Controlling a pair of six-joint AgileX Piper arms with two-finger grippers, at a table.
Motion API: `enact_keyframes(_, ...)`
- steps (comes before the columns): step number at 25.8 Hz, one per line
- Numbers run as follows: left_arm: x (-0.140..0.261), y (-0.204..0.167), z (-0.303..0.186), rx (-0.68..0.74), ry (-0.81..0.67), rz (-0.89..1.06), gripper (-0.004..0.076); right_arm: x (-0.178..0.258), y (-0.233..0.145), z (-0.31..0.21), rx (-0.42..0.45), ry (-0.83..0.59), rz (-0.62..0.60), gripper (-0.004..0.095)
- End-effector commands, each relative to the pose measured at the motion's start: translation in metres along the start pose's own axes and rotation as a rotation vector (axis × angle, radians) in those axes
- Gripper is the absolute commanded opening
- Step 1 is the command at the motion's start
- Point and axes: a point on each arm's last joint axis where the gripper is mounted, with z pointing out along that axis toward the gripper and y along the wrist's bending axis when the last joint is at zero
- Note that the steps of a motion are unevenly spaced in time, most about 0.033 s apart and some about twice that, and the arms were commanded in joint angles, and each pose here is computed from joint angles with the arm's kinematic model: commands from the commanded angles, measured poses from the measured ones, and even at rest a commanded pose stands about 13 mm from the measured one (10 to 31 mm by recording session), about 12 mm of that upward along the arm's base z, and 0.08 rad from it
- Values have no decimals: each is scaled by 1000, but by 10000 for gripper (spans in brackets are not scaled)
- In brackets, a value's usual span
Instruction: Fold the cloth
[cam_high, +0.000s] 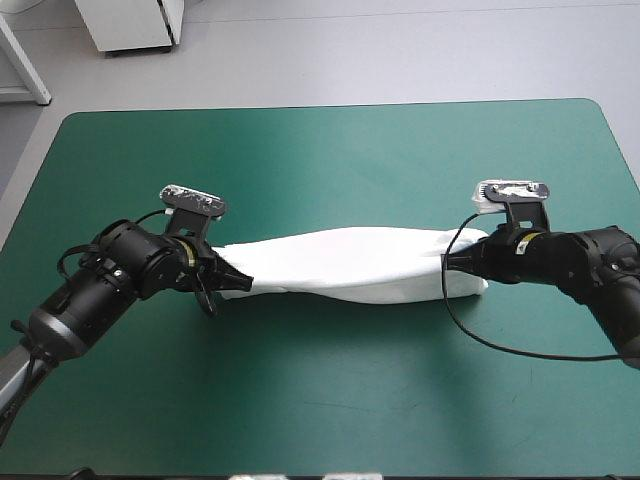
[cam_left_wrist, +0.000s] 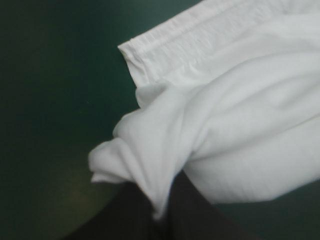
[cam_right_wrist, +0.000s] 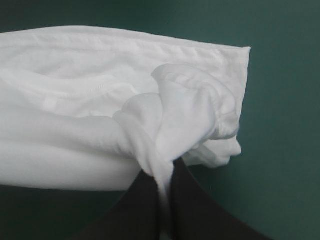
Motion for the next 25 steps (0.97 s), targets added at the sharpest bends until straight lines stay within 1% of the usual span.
enact_keyframes(1, -17, 1, -2, -35, -116, 5, -10, -20, 1, 4, 4, -126, -18, -13)
enact_keyframes(3, -23, -1, 10, -53, -128, 12, -10, -24, -1, 17, 15, -132, -25, -13)
enact_keyframes(7, -35, -9, 36, -37, -156, 46, -10, -31, -4, 39, 34, -150, -36, -13)
enact_keyframes(9, -37, -12, 51, -51, -135, 70, -10, -33, -8, 48, 43, -151, -33, -13)
enact_keyframes(14, -40, -5, 78, -60, -93, 27, -10, -40, -20, 67, 82, -114, -25, -13)
enact_keyframes(20, -44, 7, 91, -69, -96, -6, -10, -51, -21, 80, 91, -91, -40, -13)
enact_keyframes(22, -46, 8, 94, -63, -86, -23, -10, -52, -21, 83, 91, -57, -41, 1)
enact_keyframes(23, -46, 7, 96, -55, -78, -25, -9, -52, -21, 85, 91, -30, -55, 23)
enact_keyframes(25, -46, 6, 98, -30, -69, -13, -9, -51, -21, 87, 89, 16, -79, 103)
